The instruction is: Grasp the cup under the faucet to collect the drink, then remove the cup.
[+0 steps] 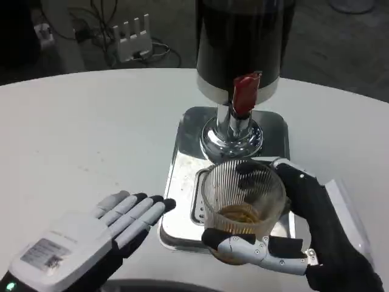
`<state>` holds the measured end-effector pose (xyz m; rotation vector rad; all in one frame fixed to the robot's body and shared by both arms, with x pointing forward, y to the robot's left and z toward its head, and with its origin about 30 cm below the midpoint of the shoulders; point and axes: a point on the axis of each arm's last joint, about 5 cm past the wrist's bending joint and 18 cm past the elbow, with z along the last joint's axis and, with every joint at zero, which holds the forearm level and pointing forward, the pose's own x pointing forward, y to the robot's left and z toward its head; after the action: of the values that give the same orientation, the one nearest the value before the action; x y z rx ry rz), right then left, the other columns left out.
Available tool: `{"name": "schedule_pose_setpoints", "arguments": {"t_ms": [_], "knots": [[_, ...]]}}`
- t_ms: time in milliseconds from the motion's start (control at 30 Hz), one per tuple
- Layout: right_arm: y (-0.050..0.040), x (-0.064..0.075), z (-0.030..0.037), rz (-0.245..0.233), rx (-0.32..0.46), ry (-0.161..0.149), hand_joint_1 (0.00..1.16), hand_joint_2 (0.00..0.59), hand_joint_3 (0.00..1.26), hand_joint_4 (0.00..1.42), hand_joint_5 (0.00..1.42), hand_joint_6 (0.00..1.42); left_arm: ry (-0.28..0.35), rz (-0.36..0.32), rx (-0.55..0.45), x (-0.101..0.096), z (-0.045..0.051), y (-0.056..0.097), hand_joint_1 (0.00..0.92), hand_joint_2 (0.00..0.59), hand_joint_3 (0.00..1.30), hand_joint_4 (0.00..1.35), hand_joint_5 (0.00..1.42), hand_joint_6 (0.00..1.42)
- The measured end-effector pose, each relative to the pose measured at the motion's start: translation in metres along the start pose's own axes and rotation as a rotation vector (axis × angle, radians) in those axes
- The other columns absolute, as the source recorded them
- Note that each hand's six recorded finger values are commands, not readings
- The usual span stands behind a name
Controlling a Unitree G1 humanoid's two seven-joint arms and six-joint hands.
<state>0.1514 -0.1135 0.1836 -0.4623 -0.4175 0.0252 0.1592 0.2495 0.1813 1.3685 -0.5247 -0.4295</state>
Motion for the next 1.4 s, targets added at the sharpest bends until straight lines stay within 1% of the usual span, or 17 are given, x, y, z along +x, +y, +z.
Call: {"name": "schedule_pose_setpoints", "arguments": {"t_ms": [67,100,167,200,300,400,433,533,633,667,833,1067,1200,1400], "knots": [[-0.0023,-0.002,0.0018,0.005,-0.012,-0.003,0.89,0.089,0.88,0.99,1.2,1.38,0.003,-0.001,0.007,-0.001,0.0022,0.001,0.0,0.058,0.0,0.0,0.0,0.0],[-0.0054,-0.004,0.0038,0.012,-0.016,0.004,0.89,0.089,0.88,0.99,1.2,1.38,0.007,-0.007,0.021,-0.001,0.0054,0.002,0.0,0.059,0.0,0.0,0.0,0.0],[-0.0085,-0.007,0.0044,0.014,-0.018,0.019,0.89,0.089,0.88,0.99,1.2,1.38,0.012,-0.014,0.036,-0.002,0.0086,0.002,0.0,0.061,0.0,0.0,0.0,0.0],[-0.009,-0.008,0.0047,0.013,-0.018,0.021,0.89,0.088,0.88,0.99,1.2,1.38,0.012,-0.014,0.037,-0.003,0.0091,0.002,0.0,0.062,0.0,0.0,0.0,0.0],[-0.0144,-0.013,0.01,0.011,-0.029,0.007,0.88,0.088,0.88,0.99,1.2,1.38,0.02,-0.013,0.042,-0.004,0.0142,0.004,0.0,0.075,0.0,0.0,0.0,0.0],[-0.016,-0.015,0.0125,0.007,-0.028,0.0,0.88,0.088,0.88,0.99,1.2,1.38,0.029,-0.01,0.041,-0.004,0.0163,0.005,0.0,0.077,0.0,0.0,0.0,0.0],[-0.0167,-0.016,0.0139,0.009,-0.026,-0.006,0.88,0.088,0.88,0.99,1.2,1.38,0.032,-0.008,0.038,-0.004,0.0188,0.005,0.0,0.077,0.0,0.0,0.0,0.0],[-0.0164,-0.017,0.0143,0.024,-0.024,-0.005,0.88,0.088,0.88,0.99,1.2,1.38,0.036,-0.01,0.052,-0.002,0.0212,0.005,0.0,0.078,0.0,0.0,0.0,0.0],[-0.0179,-0.017,0.0156,0.036,-0.034,-0.013,0.88,0.088,0.88,0.99,1.2,1.38,0.03,-0.012,0.056,-0.001,0.0245,0.005,0.0,0.078,0.0,0.0,0.0,0.0],[-0.0192,-0.018,0.017,0.038,-0.049,-0.022,0.88,0.088,0.87,0.99,1.2,1.38,0.021,-0.009,0.056,-0.001,0.027,0.005,0.0,0.078,0.0,0.0,0.0,0.0],[-0.0198,-0.018,0.0181,0.048,-0.068,-0.028,0.88,0.088,0.88,0.99,1.2,1.38,0.025,0.01,0.059,0.001,0.0307,0.008,0.0,0.078,0.0,0.0,0.0,0.0],[-0.0203,-0.018,0.0188,0.063,-0.073,-0.033,0.88,0.088,0.88,0.99,1.2,1.38,0.04,0.014,0.054,0.002,0.0332,0.01,0.0,0.081,0.0,0.0,0.0,0.0],[-0.0206,-0.017,0.0192,0.066,-0.077,-0.039,0.88,0.088,0.88,0.99,1.2,1.38,0.048,0.013,0.051,0.002,0.0332,0.01,0.0,0.08,0.0,0.0,0.0,0.0],[-0.0208,-0.017,0.0192,0.068,-0.08,-0.038,0.88,0.088,0.88,0.99,1.2,1.38,0.053,0.011,0.048,0.002,0.0332,0.01,0.0,0.081,0.0,0.0,0.0,0.0]]}}
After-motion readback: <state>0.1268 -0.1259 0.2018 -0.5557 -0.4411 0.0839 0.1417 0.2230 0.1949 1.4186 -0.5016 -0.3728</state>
